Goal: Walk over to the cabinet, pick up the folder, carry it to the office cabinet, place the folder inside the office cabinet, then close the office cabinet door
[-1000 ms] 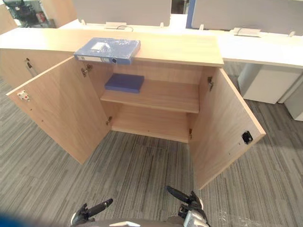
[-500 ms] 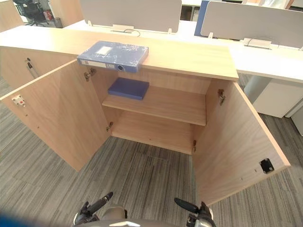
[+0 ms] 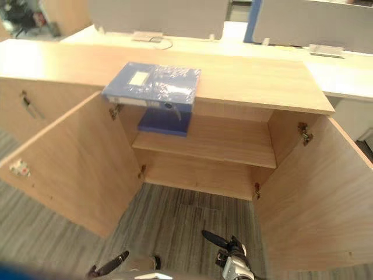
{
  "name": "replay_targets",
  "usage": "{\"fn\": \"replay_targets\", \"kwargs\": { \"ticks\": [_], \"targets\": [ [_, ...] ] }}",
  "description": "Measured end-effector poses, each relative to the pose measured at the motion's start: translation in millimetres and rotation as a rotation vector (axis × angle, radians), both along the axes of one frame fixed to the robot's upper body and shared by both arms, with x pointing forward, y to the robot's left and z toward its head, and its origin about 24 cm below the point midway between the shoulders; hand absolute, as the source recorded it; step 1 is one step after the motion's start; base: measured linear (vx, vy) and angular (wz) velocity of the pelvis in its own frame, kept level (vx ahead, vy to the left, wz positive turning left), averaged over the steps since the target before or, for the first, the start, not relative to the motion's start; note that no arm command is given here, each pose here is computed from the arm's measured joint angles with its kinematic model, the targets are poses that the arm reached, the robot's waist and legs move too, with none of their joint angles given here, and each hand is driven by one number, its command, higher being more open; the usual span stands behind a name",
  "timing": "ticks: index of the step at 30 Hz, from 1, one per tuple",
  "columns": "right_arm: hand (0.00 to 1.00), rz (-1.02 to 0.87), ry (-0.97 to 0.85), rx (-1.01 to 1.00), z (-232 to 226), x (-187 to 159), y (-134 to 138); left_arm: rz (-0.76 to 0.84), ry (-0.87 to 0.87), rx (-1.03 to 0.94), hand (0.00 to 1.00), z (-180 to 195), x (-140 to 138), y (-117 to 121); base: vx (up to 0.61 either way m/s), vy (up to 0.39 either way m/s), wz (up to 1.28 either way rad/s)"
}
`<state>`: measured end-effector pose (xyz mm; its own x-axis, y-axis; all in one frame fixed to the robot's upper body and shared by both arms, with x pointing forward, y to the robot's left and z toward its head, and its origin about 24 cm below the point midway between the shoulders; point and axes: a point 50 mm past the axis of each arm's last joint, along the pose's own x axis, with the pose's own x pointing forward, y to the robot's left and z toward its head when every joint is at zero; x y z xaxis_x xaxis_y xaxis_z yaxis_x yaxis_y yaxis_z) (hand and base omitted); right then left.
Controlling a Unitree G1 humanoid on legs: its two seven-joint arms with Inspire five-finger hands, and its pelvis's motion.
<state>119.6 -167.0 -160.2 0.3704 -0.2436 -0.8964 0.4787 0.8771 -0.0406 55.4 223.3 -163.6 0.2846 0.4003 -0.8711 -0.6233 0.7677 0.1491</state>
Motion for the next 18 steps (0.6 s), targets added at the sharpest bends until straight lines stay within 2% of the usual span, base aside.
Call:
{"fn": "replay_targets", "kwargs": {
  "ticks": [2, 5, 8, 13, 18],
  "targets": [
    [1.0, 0.059, 0.049, -0.022, -3.5, -11.4, -5.5, -0.105, 0.019, 0.011, 1.0, -0.3, -1.1, -2.3, 0.0, 0.195, -0.7],
    [1.0, 0.208, 0.045, -0.022, -3.2, -2.7, 6.4, -0.159, 0.018, 0.029, 1.0, 0.9, 4.3, 0.4, -0.06, 0.059, -0.44],
    [1.0, 0.258, 0.043, -0.015, -3.1, 0.5, 12.8, -0.184, 0.007, 0.024, 1.0, 1.4, 9.0, 0.7, -0.05, -0.1, -0.27],
    [1.0, 0.2, 0.043, -0.026, -2.5, 0.8, 5.5, -0.177, -0.004, 0.022, 1.0, 2.0, 13.4, 0.4, 0.03, -0.206, 0.01],
    [1.0, 0.145, 0.048, -0.036, -3.6, -7.7, 0.4, -0.101, -0.037, 0.025, 1.0, 4.5, 17.1, 6.7, 0.08, -0.123, 0.59]
  ]
}}
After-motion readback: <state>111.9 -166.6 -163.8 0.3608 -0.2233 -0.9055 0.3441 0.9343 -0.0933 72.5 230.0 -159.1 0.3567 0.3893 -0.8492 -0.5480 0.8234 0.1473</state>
